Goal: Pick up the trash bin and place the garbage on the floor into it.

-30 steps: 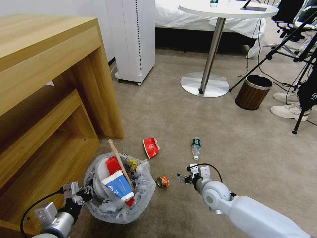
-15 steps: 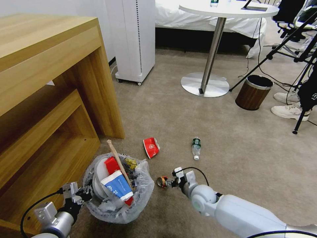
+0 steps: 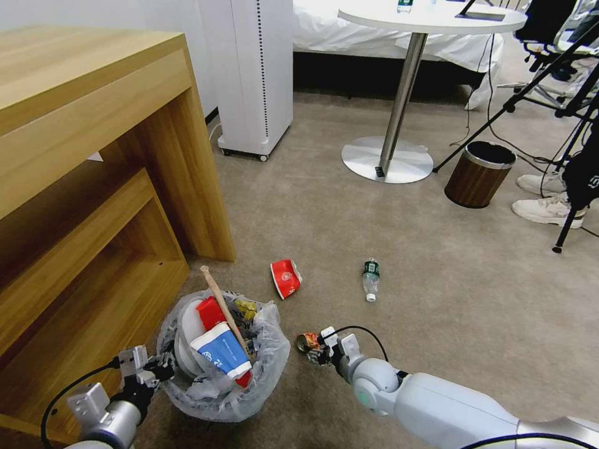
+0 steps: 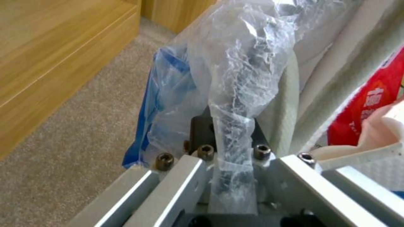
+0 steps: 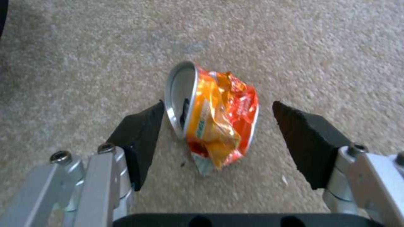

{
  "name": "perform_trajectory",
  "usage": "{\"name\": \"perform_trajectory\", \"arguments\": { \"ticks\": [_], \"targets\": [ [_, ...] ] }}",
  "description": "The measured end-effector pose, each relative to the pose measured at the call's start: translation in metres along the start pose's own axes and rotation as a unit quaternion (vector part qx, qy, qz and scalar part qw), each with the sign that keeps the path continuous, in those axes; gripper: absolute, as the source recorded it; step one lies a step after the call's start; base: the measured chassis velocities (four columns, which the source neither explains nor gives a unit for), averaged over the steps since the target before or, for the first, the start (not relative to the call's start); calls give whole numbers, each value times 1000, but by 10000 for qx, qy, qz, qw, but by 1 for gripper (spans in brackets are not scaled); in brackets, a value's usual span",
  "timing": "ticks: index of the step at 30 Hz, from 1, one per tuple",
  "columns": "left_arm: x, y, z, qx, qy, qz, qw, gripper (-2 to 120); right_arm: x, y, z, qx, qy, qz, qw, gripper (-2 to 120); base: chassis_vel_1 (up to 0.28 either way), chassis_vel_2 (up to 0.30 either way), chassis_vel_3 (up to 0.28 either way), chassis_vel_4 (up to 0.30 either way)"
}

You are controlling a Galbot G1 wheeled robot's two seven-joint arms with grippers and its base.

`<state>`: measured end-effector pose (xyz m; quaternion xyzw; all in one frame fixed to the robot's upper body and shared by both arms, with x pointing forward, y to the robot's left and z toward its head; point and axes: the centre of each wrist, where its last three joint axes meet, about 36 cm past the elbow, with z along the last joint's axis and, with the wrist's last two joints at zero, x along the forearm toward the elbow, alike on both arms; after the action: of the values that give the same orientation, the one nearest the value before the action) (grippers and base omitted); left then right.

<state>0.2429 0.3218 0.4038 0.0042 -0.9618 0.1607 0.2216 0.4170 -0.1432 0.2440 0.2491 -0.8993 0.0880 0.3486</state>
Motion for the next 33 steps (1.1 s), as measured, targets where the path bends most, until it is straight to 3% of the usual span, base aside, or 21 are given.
{"name": "perform_trajectory", "arguments": {
  "ticks": [6,11,15,18,22,31,33],
  "targets": [
    [0,0,0,4,-6,-1,10000,0,-10,7,2,50,16,-22,10000,62,0,0,0,0],
    [-1,0,-1,8,-25,8,10000,0,-19,15,6,110,-24,-15,9999,38,0,0,0,0],
    [-2,0,-2,7,-36,17,10000,0,-18,14,9,135,-27,7,9999,32,0,0,0,0],
    [-4,-1,-3,11,-53,42,10000,0,-14,8,16,184,-52,81,9998,18,0,0,0,0],
    [-6,-1,-2,21,-54,49,10000,0,-12,2,21,184,-125,148,9996,12,0,0,0,0],
    [-7,-1,0,30,-35,37,10000,0,-7,-6,25,161,-368,145,9991,12,0,0,0,0],
    [-8,0,0,29,-26,26,10000,0,1,-10,20,49,-697,30,9976,12,0,0,0,0]
  ]
}}
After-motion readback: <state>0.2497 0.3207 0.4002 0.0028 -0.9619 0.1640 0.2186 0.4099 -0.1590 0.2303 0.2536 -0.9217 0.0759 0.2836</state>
